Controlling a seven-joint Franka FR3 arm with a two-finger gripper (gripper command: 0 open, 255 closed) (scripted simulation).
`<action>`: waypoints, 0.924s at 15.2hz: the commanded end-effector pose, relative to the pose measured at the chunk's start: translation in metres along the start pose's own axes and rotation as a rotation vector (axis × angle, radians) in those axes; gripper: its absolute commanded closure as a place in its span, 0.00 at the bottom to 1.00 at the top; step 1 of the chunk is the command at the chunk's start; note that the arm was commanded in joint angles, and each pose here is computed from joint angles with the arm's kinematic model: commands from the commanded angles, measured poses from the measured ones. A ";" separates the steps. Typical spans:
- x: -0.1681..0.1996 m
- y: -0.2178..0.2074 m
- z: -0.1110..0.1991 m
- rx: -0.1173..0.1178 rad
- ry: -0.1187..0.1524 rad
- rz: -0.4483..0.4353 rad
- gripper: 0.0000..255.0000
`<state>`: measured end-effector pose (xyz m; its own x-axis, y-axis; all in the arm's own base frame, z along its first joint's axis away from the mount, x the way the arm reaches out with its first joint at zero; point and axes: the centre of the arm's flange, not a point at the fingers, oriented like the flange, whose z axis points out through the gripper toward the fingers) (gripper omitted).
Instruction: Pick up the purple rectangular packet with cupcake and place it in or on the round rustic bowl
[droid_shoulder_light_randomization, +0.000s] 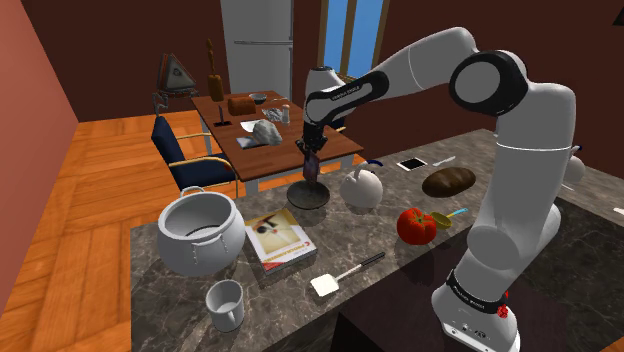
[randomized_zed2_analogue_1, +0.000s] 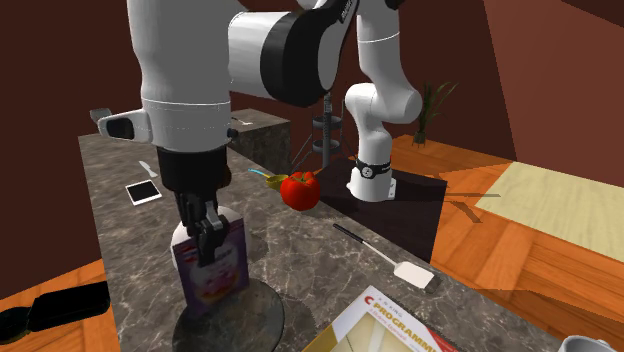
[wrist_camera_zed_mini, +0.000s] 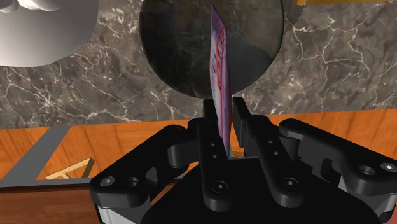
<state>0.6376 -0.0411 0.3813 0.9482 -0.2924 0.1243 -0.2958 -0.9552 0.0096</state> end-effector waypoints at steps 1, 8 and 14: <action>0.000 -0.001 0.010 0.000 0.001 0.000 1.00; -0.005 -0.001 0.046 0.000 0.001 0.000 1.00; -0.005 -0.001 0.046 0.000 0.001 0.000 1.00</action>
<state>0.6390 -0.0405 0.3349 0.9481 -0.2924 0.1247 -0.2958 -0.9552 0.0095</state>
